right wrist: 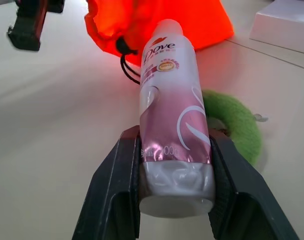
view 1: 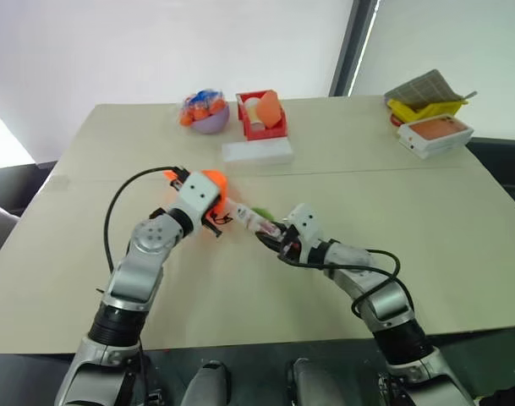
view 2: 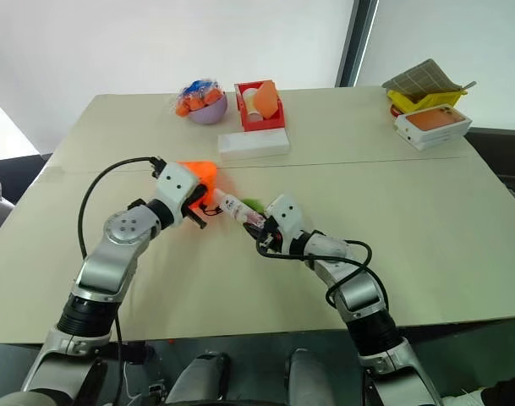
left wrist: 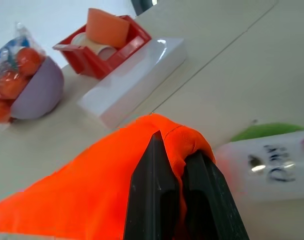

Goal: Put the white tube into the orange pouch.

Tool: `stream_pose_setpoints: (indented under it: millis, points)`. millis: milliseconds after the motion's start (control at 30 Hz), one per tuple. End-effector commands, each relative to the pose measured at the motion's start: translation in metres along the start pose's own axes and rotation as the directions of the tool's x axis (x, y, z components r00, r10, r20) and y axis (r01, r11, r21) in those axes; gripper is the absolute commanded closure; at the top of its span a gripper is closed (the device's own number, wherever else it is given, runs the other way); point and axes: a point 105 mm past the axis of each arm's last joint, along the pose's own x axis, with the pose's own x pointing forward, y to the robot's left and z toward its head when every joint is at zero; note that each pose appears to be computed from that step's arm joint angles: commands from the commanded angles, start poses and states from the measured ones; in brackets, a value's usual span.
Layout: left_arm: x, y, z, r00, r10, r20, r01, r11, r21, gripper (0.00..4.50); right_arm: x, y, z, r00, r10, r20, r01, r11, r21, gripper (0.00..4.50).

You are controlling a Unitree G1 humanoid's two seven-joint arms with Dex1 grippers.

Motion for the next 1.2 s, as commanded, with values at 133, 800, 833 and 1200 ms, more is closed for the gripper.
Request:
stream_pose_setpoints:
  millis: [133,800,833,1200]
  points:
    - [0.0,-0.023,0.017,0.995,-0.082,0.052,0.081,0.997,0.016,4.5,0.01,0.01,0.02,0.997,0.032,0.066,-0.029,0.999,-0.038,3.43]
    - [-0.014,-0.063,0.025,0.945,-0.325,0.047,0.326,0.945,-0.02,4.5,0.032,-0.02,0.035,0.976,-0.2,0.091,0.194,0.978,0.071,3.43]
    - [-0.015,-0.064,0.026,0.942,-0.333,0.049,0.334,0.942,-0.023,4.5,0.034,-0.021,0.035,0.974,-0.211,0.087,0.206,0.976,0.07,3.43]
    - [-0.014,-0.056,0.029,0.957,-0.284,0.055,0.287,0.956,-0.056,4.5,0.029,-0.028,0.028,0.976,-0.211,0.056,0.21,0.978,0.018,3.43]
